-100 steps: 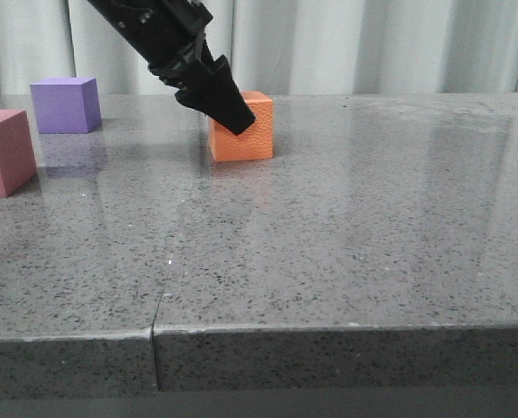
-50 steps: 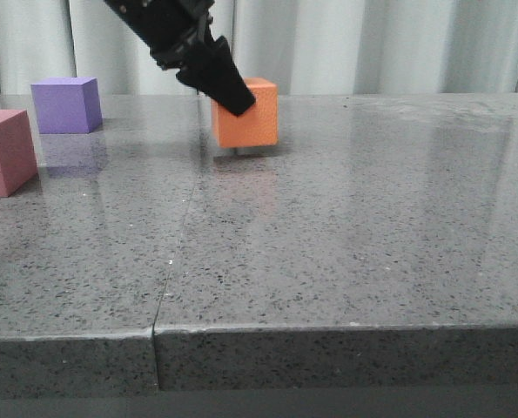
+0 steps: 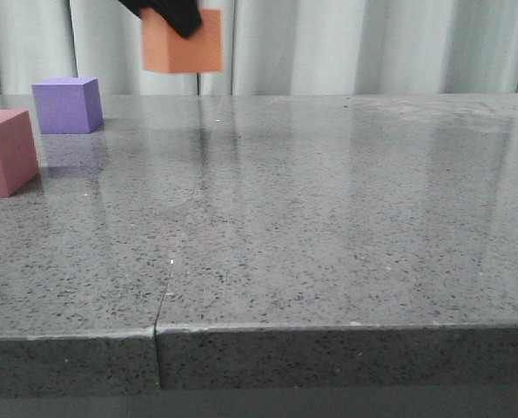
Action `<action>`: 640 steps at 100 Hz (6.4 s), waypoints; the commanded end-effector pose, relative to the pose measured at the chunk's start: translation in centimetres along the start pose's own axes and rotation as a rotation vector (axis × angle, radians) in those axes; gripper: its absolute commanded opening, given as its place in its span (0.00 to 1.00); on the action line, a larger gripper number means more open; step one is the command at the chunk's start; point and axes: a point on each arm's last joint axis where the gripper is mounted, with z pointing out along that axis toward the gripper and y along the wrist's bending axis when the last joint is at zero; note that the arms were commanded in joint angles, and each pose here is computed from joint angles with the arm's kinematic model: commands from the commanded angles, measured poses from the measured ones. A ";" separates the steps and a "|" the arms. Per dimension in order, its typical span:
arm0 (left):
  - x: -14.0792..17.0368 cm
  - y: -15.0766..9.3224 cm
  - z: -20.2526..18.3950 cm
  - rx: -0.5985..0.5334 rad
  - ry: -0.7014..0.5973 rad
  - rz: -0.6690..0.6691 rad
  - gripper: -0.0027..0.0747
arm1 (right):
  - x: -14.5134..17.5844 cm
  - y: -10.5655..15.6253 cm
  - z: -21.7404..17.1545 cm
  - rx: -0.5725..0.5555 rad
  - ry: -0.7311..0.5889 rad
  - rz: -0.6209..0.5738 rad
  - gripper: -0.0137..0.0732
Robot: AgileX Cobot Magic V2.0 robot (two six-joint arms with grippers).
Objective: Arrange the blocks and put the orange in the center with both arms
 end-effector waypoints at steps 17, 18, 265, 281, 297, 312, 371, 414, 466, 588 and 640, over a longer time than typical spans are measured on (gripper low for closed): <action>0.8 3.4 -7.7 -0.254 -0.096 -0.326 0.40 | -1.4 0.3 -0.2 -0.018 -0.090 -0.022 0.08; 0.9 3.6 -7.8 -0.260 -0.094 -0.334 0.40 | -1.4 0.3 -0.2 -0.018 -0.090 -0.022 0.08; 10.7 1.3 -12.3 -0.408 -0.395 -0.649 0.44 | -1.4 0.3 -0.2 -0.018 -0.090 -0.022 0.08; 12.8 -0.8 -14.4 -0.415 -0.474 -0.631 0.14 | -1.4 0.3 -0.2 -0.018 -0.090 -0.022 0.08; 15.2 -2.9 -16.1 -0.420 -0.533 -0.617 0.01 | -1.4 0.3 -0.2 -0.018 -0.090 -0.022 0.08; 17.7 -4.8 -17.3 -0.425 -0.580 -0.606 0.01 | -1.4 0.3 -0.2 -0.018 -0.090 -0.022 0.08; 27.0 -11.4 -20.6 -0.449 -0.782 -0.558 0.01 | -1.4 0.3 -0.2 -0.018 -0.090 -0.022 0.08; 31.0 -12.4 -17.2 -0.456 -0.697 -0.560 0.01 | -1.4 0.3 -0.2 -0.018 -0.090 -0.022 0.08; 34.7 -12.8 -14.0 -0.604 -0.860 -0.456 0.01 | -1.4 0.3 -0.2 -0.018 -0.090 -0.022 0.08; 37.3 -13.3 -11.5 -0.632 -0.794 -0.453 0.01 | -1.4 0.3 -0.2 -0.020 -0.094 -0.022 0.08; 37.3 -13.3 -11.5 -0.632 -0.794 -0.453 0.01 | -0.1 -1.4 -1.1 0.120 -0.277 0.015 0.08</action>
